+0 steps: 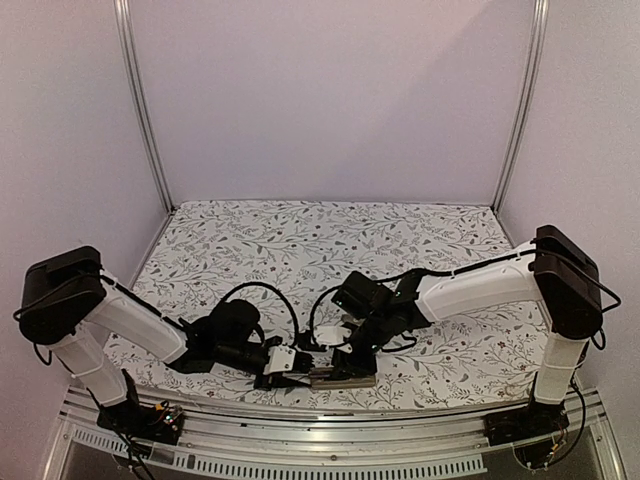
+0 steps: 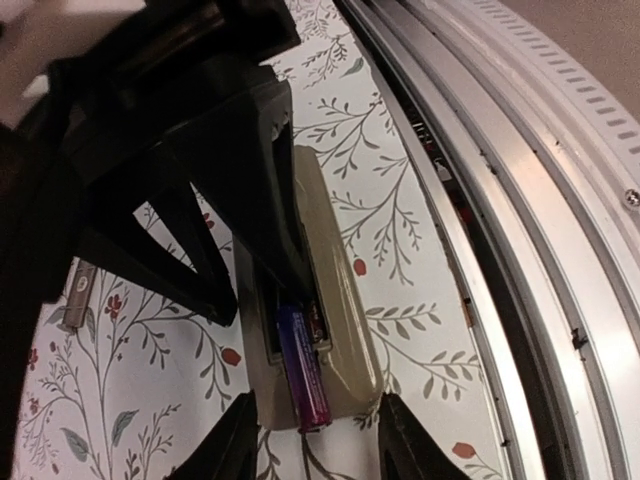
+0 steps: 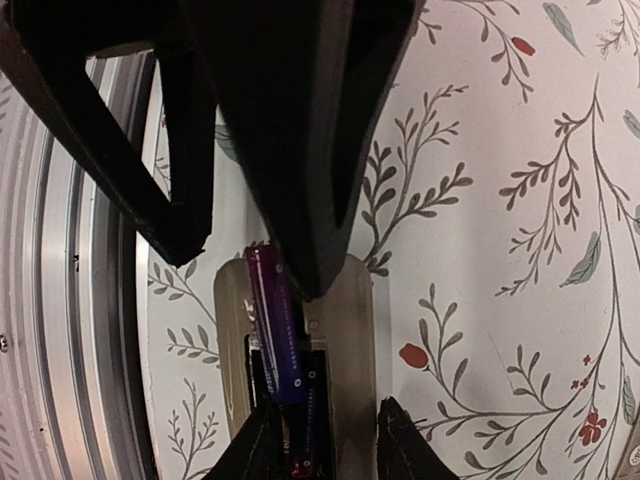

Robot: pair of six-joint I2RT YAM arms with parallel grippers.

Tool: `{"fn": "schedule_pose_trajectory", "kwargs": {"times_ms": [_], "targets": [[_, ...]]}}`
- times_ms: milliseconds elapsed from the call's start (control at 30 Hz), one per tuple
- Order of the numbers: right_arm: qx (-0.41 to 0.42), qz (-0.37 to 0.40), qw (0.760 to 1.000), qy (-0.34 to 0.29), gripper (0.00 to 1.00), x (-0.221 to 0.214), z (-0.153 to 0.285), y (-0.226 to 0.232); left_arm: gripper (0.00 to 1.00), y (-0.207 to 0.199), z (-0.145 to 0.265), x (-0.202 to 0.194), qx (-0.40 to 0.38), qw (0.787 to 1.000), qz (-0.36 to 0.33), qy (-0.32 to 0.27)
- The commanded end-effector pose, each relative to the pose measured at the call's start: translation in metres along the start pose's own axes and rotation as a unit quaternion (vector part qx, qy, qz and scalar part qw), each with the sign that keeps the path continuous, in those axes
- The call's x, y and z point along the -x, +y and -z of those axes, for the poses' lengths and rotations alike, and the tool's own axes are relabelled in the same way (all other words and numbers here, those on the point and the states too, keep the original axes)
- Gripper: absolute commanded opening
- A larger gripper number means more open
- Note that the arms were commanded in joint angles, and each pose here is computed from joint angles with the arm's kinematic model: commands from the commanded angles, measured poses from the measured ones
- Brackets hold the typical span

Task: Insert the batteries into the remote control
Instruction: Pick up the battery from the center of the board.

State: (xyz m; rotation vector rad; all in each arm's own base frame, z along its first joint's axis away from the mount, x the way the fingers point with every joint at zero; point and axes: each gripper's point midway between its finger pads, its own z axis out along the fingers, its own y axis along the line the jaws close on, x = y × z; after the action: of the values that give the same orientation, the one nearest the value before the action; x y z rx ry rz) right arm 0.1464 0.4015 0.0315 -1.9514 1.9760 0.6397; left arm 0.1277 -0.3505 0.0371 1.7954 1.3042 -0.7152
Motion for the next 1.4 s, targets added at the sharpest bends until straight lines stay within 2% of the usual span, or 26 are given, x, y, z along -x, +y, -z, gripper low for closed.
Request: {"fn": "schedule_pose_trajectory", "kwargs": {"times_ms": [0,167,367,567,733,900,1000,1367], "targets": [[0.004,-0.003,1.000,-0.015,0.33,0.002,0.003,0.002,0.40,0.010,-0.007,0.008,0.020,1.000,-0.006,-0.007],[0.002,-0.003,1.000,-0.023,0.33,0.005,0.001,0.000,0.38,0.009,-0.012,0.002,0.014,1.000,-0.003,0.006],[0.001,-0.004,1.000,-0.026,0.33,0.006,0.002,-0.001,0.20,0.006,-0.014,-0.004,0.010,1.000,-0.006,0.018],[0.000,-0.006,1.000,-0.026,0.32,0.003,0.003,-0.001,0.19,0.001,-0.014,-0.009,0.006,1.000,-0.012,0.027],[-0.005,-0.008,1.000,-0.028,0.31,0.003,0.006,-0.002,0.00,0.002,-0.014,-0.010,0.008,0.999,-0.011,0.030],[-0.010,-0.008,0.999,-0.035,0.31,0.005,0.012,-0.004,0.00,0.006,-0.012,-0.006,0.021,0.999,-0.010,0.025],[-0.013,-0.008,0.999,-0.043,0.31,0.008,0.019,-0.006,0.00,0.019,-0.006,0.001,0.055,0.998,0.002,0.017],[-0.006,-0.012,0.997,-0.079,0.35,0.010,0.047,-0.004,0.00,0.031,0.009,0.034,0.096,0.994,0.010,-0.055]]}}
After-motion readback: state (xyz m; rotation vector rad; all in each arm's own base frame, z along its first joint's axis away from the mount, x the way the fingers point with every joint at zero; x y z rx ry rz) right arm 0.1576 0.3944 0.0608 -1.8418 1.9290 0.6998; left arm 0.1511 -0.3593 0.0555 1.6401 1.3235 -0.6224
